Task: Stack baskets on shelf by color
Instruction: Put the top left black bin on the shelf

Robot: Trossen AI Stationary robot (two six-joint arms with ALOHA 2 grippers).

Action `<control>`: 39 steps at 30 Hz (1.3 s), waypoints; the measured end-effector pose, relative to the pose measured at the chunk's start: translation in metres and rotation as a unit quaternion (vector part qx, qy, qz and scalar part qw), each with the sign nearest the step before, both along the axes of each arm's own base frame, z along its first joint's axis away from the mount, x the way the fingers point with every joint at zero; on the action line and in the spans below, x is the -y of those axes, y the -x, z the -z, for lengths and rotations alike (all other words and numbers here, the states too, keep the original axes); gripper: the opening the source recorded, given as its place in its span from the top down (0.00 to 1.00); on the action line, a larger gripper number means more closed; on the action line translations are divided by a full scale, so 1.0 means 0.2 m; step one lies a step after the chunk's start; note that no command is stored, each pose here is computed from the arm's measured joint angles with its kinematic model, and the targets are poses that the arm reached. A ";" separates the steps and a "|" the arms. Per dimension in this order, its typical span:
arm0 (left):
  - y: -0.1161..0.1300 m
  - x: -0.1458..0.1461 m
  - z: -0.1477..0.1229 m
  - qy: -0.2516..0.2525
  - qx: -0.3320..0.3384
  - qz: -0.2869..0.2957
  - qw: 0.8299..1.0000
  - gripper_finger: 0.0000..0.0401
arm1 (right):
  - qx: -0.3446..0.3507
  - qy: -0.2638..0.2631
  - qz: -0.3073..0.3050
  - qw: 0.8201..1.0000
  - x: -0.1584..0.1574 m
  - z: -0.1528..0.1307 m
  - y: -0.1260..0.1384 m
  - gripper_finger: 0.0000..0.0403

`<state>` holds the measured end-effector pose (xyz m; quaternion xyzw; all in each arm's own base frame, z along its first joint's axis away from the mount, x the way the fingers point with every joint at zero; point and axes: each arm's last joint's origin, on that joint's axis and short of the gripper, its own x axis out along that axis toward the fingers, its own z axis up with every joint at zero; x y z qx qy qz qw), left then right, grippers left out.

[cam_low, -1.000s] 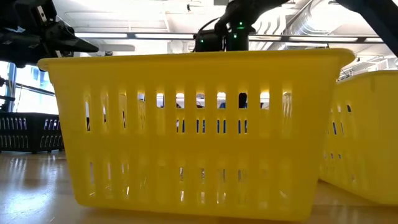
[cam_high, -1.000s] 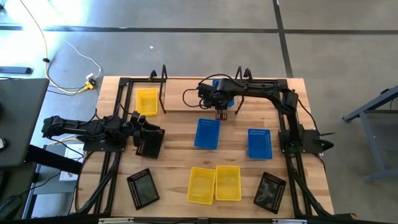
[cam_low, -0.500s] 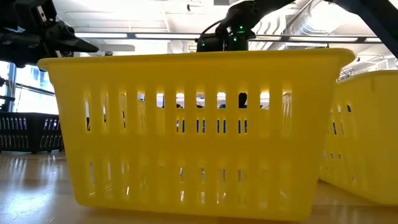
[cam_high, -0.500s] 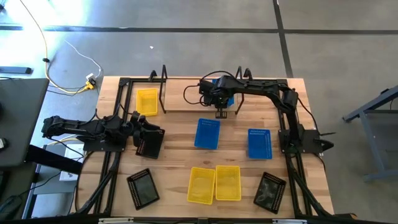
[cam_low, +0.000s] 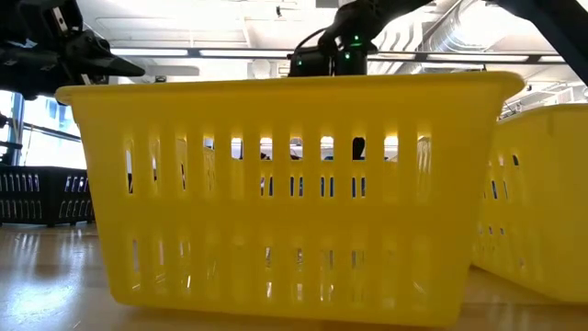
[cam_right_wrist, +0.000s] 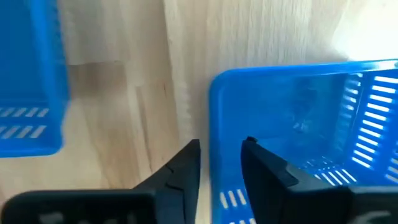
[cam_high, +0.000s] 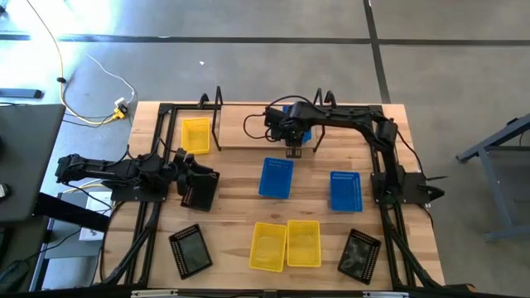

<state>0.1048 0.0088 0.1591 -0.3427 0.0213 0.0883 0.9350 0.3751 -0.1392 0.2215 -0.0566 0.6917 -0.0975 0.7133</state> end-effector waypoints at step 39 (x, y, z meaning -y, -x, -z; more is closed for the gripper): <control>-0.07 0.14 -0.32 -0.086 -0.288 0.300 0.905 0.54 | 0.123 0.012 0.147 0.981 -0.07 -0.56 -0.01 0.71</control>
